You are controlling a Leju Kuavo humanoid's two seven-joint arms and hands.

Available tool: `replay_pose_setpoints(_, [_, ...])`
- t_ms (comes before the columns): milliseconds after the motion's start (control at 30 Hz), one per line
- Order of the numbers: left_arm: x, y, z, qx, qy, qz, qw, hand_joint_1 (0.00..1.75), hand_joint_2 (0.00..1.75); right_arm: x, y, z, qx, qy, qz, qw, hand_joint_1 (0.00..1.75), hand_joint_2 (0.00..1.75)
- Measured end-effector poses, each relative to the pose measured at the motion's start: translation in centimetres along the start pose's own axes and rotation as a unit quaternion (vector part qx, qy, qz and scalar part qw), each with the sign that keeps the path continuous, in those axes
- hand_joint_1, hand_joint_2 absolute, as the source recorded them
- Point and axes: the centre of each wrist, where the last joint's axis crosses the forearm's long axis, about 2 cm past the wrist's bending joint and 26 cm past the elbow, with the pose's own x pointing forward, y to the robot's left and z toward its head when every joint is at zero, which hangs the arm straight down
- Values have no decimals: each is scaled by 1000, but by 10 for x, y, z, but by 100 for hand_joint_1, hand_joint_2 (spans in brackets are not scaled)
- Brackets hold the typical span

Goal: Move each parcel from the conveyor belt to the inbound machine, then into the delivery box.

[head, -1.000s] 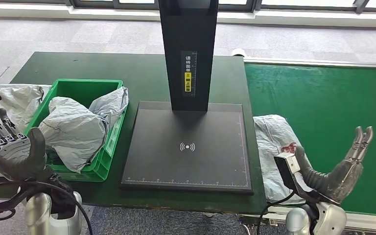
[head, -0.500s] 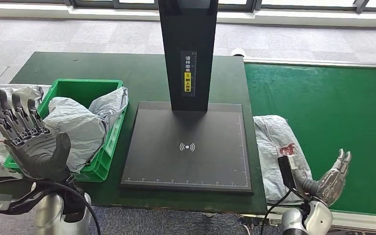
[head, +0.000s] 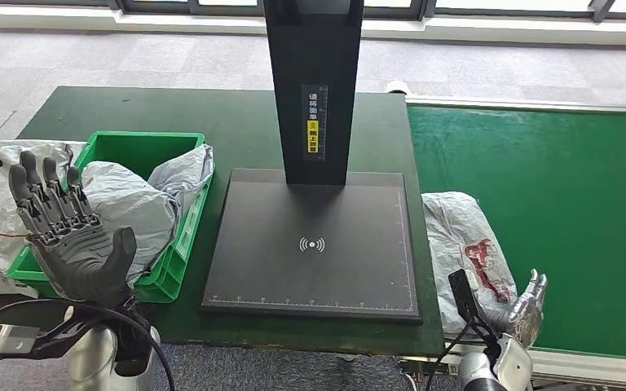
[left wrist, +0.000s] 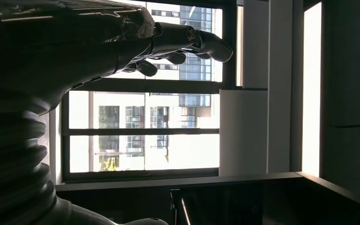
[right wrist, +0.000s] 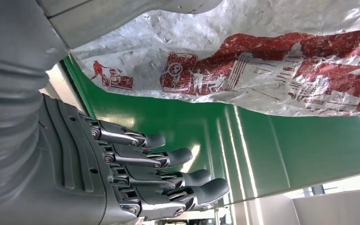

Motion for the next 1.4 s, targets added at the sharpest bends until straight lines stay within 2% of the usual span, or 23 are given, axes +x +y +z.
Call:
replay_pose_setpoints(300, [0, -1, 2, -2, 3, 2, 1000, 0, 175, -2, 2, 1, 11, 3, -2, 1000, 0, 175])
replay_pose_setpoints(533, [-1, -3, 5, -6, 8, -7, 1000, 0, 175, -4, 7, 3, 62, 16, -24, 998, 0, 175])
replay_pose_setpoints(667, [-1, -5, 7, -5, 12, -14, 1000, 0, 175, -4, 10, 5, 91, 26, -21, 995, 175, 175])
replay_pose_setpoints(800, [-1, -7, 13, -8, 19, -18, 1000, 0, 175, -3, 13, 7, 134, 32, -6, 990, 175, 175])
replay_pose_setpoints(1000, [0, -8, 20, -7, 30, -16, 999, 0, 175, 0, 13, 6, 146, 24, 8, 989, 175, 175])
replay_pose_setpoints(1267, [1, -6, 26, -7, 38, -20, 999, 0, 175, 3, 13, 6, 141, 15, 5, 990, 175, 175])
replay_pose_setpoints(1400, [2, -5, 29, -7, 42, -23, 999, 0, 175, 3, 11, 6, 107, -4, -12, 994, 175, 175])
